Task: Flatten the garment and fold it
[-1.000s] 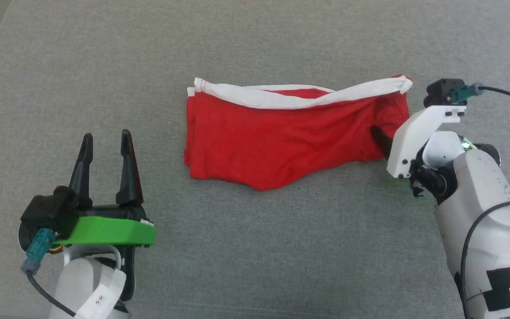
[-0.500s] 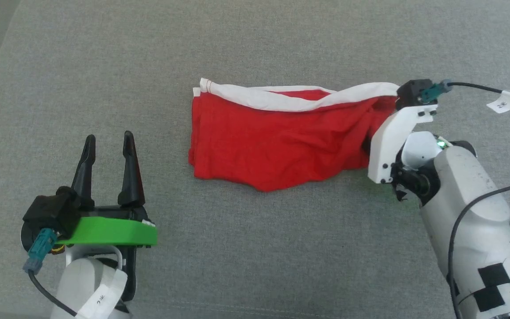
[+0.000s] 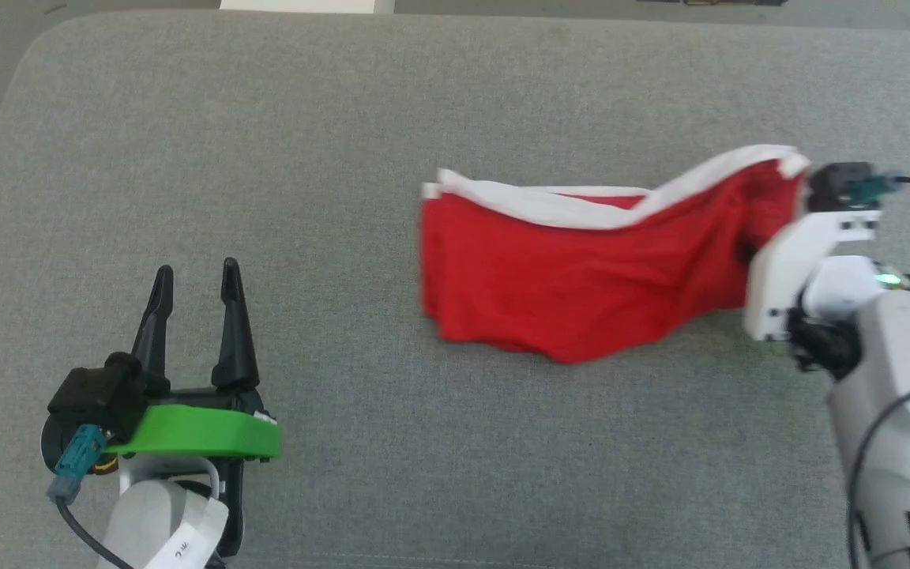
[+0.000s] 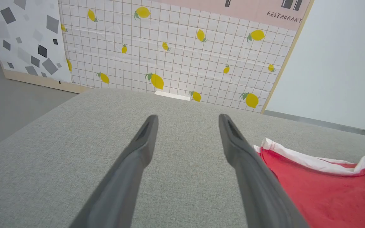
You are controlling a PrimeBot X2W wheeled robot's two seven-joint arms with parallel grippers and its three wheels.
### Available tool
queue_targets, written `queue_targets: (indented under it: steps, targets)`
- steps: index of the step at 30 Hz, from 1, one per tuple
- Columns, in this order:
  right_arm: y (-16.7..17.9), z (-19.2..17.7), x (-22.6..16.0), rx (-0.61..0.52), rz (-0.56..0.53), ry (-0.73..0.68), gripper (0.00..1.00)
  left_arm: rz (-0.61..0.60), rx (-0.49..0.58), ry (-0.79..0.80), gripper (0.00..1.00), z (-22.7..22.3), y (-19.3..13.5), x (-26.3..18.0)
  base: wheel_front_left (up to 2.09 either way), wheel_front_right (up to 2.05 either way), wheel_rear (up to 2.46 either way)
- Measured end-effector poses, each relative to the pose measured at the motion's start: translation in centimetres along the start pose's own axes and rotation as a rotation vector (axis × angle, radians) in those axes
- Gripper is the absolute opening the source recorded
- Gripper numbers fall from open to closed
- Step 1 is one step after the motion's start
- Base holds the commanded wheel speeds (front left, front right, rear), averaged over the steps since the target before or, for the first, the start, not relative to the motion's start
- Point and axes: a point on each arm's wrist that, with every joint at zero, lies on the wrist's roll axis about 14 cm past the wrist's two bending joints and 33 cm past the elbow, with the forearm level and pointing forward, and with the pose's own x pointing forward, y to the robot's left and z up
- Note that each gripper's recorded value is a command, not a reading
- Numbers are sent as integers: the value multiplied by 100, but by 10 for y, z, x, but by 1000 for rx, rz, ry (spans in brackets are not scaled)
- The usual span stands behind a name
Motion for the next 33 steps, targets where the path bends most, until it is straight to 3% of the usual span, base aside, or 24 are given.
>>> queue_targets:
  steps: [5,9,13,21,27,33]
  targets:
    - [-64,7,-24,-63,-188,-28,0,-12,-2,-6,100,3,-5,-1,0,0,0]
    - [-71,18,-37,-104,-236,-51,0,-17,0,-6,100,3,-6,-2,0,0,0]
    - [-45,39,-45,-154,-202,-101,0,-17,3,-3,100,3,-6,-4,0,0,0]
    - [57,53,-56,-294,32,-138,0,-2,11,2,100,3,0,-7,0,0,0]
    - [102,23,-38,-374,145,-34,0,7,13,17,100,-2,4,-9,0,0,0]
    - [115,-7,-9,-404,179,81,0,14,15,30,100,-8,7,-6,0,0,0]
